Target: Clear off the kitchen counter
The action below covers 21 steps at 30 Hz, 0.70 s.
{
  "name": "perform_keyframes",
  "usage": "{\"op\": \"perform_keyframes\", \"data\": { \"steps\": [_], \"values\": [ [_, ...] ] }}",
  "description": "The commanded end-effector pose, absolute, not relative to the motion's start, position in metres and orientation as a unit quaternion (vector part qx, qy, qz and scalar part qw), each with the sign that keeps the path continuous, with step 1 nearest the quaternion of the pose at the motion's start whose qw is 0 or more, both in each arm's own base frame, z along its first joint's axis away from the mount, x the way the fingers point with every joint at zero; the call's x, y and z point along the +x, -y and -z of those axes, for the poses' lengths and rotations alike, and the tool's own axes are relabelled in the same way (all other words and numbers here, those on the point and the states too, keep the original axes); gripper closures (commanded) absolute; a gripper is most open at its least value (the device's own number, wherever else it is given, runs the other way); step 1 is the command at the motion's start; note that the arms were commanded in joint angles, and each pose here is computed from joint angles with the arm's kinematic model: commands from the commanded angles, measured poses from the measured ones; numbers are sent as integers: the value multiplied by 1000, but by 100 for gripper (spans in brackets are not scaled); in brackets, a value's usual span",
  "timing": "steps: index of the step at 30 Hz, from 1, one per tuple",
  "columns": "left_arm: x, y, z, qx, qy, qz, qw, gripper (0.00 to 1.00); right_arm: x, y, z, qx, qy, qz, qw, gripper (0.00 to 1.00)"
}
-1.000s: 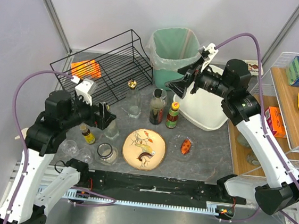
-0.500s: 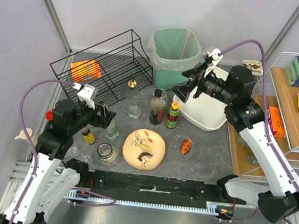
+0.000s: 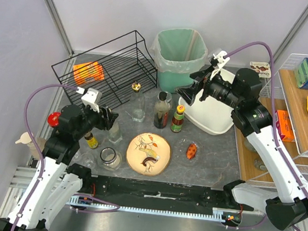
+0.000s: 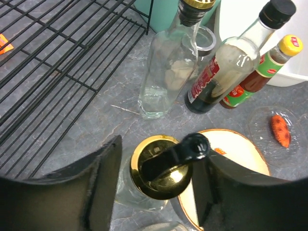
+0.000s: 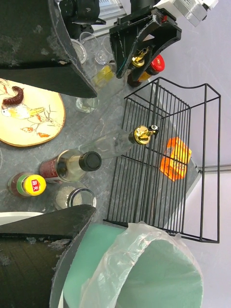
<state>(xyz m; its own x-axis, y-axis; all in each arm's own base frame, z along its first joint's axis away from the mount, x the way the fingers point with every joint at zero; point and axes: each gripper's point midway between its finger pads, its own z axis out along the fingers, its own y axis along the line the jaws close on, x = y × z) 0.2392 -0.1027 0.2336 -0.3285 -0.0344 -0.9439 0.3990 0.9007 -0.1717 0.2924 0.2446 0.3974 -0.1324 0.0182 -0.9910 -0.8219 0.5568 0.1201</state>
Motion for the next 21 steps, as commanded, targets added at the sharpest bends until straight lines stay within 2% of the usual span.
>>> {"op": "perform_keyframes", "data": {
  "steps": [1,7,11,21],
  "values": [
    [253,98,-248,84,-768,187,607,42,290,-237,-410,-307,-650,-338,608,2],
    [256,93,-244,85,-766,170,614,80,293,-233,-410,-308,-653,-321,613,2],
    [258,88,-270,90,-747,156,640,98,297,-230,-415,-311,-652,-306,621,2],
    [259,85,-406,71,-679,166,712,98,301,-230,-425,-310,-646,-300,629,2]
  ]
}}
